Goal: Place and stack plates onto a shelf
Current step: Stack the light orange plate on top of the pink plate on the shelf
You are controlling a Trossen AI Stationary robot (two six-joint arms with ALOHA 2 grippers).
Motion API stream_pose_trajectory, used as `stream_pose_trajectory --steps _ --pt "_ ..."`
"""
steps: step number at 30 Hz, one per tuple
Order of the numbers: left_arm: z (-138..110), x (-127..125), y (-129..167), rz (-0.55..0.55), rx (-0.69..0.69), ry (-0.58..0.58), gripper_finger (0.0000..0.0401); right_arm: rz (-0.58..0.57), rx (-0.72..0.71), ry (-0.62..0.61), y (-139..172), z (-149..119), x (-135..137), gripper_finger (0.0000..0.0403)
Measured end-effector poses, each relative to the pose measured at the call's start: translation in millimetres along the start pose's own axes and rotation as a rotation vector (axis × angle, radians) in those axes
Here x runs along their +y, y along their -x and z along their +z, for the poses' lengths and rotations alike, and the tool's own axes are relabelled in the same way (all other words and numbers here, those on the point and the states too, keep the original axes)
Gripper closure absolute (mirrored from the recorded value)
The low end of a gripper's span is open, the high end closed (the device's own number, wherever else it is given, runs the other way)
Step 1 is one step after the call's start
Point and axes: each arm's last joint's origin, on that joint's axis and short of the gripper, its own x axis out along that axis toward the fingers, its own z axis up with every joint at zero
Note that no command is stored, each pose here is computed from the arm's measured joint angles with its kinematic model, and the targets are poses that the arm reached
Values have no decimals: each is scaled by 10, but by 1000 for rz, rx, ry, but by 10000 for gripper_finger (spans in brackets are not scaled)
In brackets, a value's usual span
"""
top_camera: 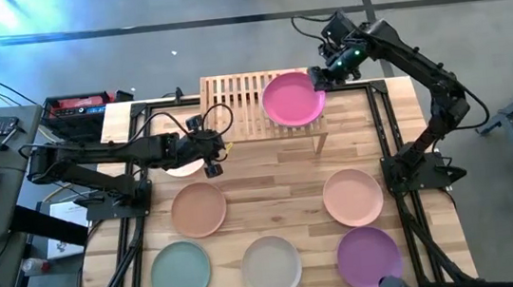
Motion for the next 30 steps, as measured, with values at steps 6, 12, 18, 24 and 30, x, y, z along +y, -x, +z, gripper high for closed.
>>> stream_pose_trajectory --steps 6,12,18,24,30 --pt "-3 -7 3 -3 3 20 320 15 30 30 -58 -123 199 311" --pt "-5 -8 3 -4 5 25 320 3 -2 66 -28 -328 442 311" --pt "-2 -24 12 -9 2 23 320 49 -10 78 27 -600 710 311" --pt "13 -22 114 -16 -33 25 320 23 -1 96 -48 -913 987 311" --pt "26 -10 258 -44 -85 106 320 5 3 56 -100 -1309 1248 311"
